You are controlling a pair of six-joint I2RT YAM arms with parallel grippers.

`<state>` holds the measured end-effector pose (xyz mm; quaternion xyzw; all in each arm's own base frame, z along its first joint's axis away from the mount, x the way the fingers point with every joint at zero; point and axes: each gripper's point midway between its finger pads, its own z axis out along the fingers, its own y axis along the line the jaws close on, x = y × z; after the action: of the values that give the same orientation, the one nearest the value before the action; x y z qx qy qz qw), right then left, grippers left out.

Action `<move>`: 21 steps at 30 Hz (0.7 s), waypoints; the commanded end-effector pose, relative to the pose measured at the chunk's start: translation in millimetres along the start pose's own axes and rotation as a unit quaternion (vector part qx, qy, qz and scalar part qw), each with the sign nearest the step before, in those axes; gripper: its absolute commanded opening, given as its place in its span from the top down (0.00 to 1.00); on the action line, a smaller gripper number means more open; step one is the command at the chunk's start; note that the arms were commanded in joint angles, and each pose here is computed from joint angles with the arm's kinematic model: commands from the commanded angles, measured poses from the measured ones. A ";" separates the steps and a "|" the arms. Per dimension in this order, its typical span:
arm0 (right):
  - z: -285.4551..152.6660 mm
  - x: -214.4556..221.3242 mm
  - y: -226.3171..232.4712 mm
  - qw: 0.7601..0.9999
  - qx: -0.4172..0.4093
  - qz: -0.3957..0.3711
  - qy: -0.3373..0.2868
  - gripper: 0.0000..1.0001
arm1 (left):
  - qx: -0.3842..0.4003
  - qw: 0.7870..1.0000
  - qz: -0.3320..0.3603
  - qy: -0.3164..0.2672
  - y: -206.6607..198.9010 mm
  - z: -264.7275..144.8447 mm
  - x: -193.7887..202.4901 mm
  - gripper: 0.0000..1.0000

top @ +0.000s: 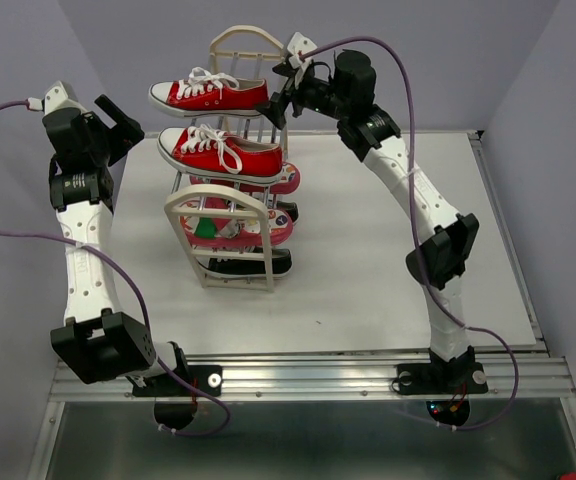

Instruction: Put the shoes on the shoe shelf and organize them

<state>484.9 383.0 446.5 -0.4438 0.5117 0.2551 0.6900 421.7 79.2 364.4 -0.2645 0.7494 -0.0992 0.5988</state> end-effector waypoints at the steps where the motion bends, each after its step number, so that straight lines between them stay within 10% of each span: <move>1: 4.5 -38.1 1.6 0.997 -0.024 -0.005 -0.074 0.00 | 0.012 0.999 0.015 -0.038 -10.6 -7.9 -27.9 0.01; 5: 11.4 -33.0 5.1 0.996 -0.033 0.020 -0.085 0.05 | 0.010 0.999 0.016 -0.037 -9.4 -7.1 -26.7 0.01; 12: 8.9 -43.2 7.3 0.994 -0.038 0.019 -0.105 0.63 | 0.011 0.999 0.016 -0.036 -8.8 -7.7 -25.7 0.01; 21: -11.8 -70.9 -2.9 0.993 -0.010 0.008 -0.114 0.99 | 0.017 0.999 0.011 -0.040 -12.2 -11.2 -26.9 0.01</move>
<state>481.6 401.3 442.7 -0.4313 0.4868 0.3338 0.6823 421.5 79.5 365.6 -0.2617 0.7496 -0.0968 0.6001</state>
